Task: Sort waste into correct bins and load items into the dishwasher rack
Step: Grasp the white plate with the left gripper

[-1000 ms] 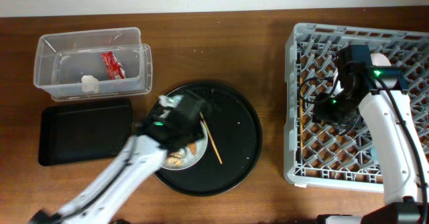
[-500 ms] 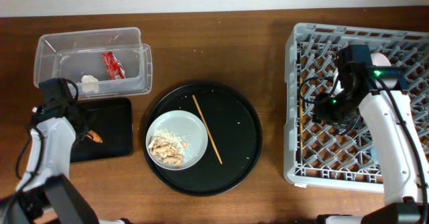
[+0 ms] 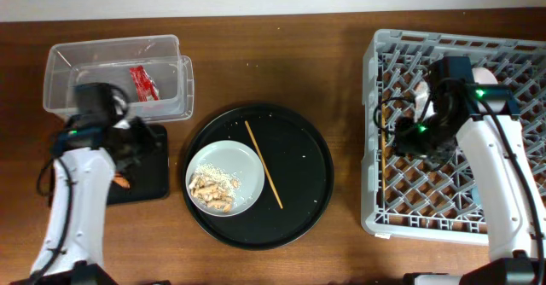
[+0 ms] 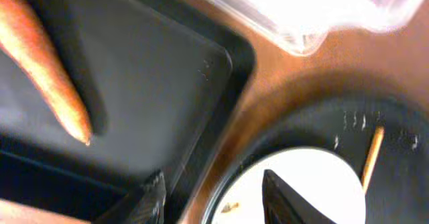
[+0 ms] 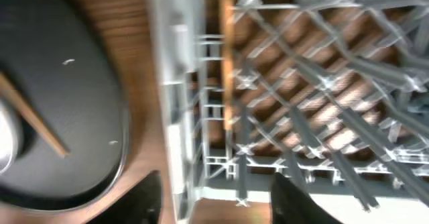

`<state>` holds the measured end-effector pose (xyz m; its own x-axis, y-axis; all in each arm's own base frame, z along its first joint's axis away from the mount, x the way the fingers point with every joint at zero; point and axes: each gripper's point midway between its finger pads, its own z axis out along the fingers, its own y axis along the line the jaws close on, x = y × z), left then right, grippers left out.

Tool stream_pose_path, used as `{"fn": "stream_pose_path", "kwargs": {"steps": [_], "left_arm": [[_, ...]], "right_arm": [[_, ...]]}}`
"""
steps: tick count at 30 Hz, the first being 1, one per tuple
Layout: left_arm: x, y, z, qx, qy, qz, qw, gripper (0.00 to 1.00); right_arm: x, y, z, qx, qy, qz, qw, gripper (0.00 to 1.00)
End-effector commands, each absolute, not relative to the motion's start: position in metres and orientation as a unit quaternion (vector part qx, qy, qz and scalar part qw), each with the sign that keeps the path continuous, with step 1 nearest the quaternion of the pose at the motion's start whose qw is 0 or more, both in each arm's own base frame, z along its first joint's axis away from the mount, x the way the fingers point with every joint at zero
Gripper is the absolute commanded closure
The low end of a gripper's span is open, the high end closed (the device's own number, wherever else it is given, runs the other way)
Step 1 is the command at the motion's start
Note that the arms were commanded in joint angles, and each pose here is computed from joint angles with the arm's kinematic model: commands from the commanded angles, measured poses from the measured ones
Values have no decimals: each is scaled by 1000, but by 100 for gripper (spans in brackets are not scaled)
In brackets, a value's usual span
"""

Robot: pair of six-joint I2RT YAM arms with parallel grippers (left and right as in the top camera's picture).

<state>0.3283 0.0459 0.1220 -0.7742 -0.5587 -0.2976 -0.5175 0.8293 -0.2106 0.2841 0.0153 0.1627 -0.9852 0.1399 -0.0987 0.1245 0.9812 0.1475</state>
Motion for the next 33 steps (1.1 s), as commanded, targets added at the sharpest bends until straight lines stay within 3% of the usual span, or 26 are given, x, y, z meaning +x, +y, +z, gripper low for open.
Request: {"fn": "stream_pose_path", "kwargs": {"steps": [1, 7, 12, 21, 23, 30, 33], "left_arm": [[321, -8, 118, -185, 969, -71, 149, 54], [312, -93, 114, -76, 983, -94, 137, 48], [284, -160, 68, 88, 991, -76, 68, 45], [250, -194, 3, 166, 986, -24, -13, 46], [250, -191, -4, 166, 986, -11, -19, 54], [260, -180, -7, 167, 986, 27, 1, 100], [265, -183, -1, 167, 986, 25, 5, 100]], "right_arm": [[286, 56, 173, -20, 990, 122, 69, 55], [288, 89, 158, -82, 989, 108, 52, 49], [285, 88, 158, -81, 990, 108, 45, 49], [283, 88, 158, -81, 990, 108, 41, 49], [283, 88, 158, -81, 990, 108, 41, 49], [280, 87, 157, -80, 990, 107, 35, 49], [280, 84, 157, -80, 992, 97, 34, 49]]}}
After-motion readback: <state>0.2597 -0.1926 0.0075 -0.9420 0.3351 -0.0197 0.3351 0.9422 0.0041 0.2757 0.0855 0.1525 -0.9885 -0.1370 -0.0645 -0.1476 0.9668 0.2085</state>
